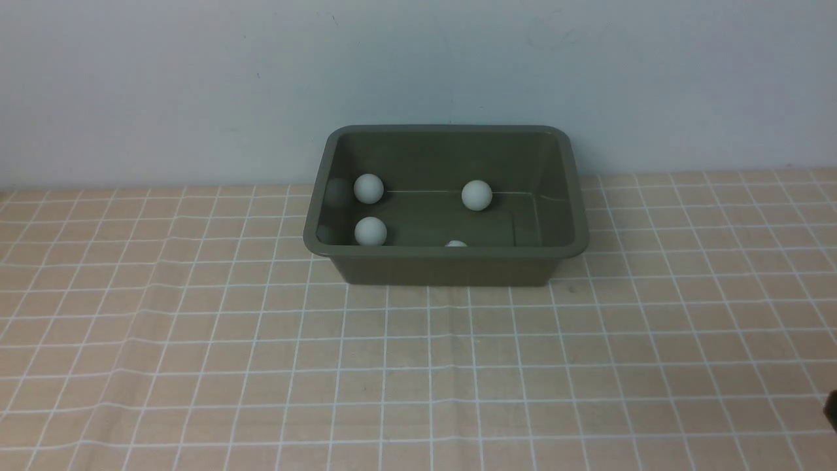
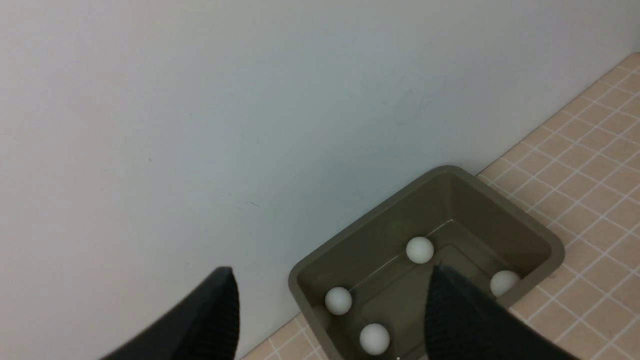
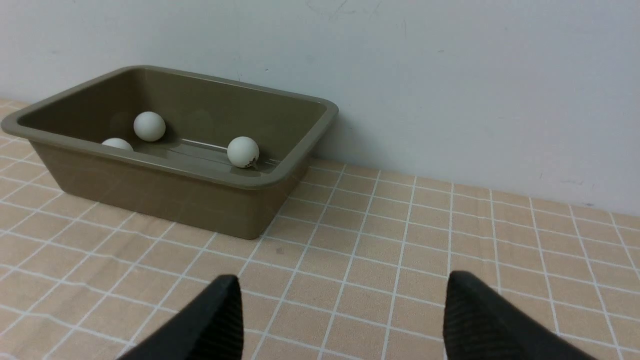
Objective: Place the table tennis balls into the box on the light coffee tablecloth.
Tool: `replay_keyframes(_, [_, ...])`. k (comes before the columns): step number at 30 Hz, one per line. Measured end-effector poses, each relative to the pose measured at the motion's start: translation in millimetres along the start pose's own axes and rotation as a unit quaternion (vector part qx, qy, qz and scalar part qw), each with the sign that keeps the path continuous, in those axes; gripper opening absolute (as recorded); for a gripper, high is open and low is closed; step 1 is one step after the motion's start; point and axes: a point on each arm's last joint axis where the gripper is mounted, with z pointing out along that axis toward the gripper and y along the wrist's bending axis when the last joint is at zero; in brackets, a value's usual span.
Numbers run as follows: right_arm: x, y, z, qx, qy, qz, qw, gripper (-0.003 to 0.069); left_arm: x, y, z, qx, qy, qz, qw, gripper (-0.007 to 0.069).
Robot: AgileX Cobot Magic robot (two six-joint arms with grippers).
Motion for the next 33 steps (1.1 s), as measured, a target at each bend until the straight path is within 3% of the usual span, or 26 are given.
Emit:
replay_keyframes(7, [0.0, 0.0, 0.0, 0.000, 0.000, 0.000, 1.000, 0.0491, -0.9, -3.7, -0.1, 0.021, -0.004, -0.015, 1.000, 0.0415])
replay_keyframes(18, [0.2, 0.0, 0.1, 0.000, 0.000, 0.000, 1.000, 0.0491, 0.8, -1.3, 0.1, 0.012, 0.003, -0.015, 1.000, 0.0415])
replay_keyframes(21, [0.2, 0.0, 0.1, 0.000, 0.000, 0.000, 1.000, 0.0491, 4.8, 5.1, 0.4, -0.001, 0.018, -0.022, 1.000, 0.0415])
replay_keyframes(28, [0.2, 0.0, 0.1, 0.000, 0.000, 0.000, 1.000, 0.0491, 47.1, 46.2, -11.8, -0.095, 0.125, -0.114, 0.981, 0.0415])
replay_keyframes(33, [0.2, 0.0, 0.1, 0.000, 0.000, 0.000, 1.000, 0.0491, 83.4, 56.7, -23.9, -0.145, 0.146, -0.144, 0.968, 0.0415])
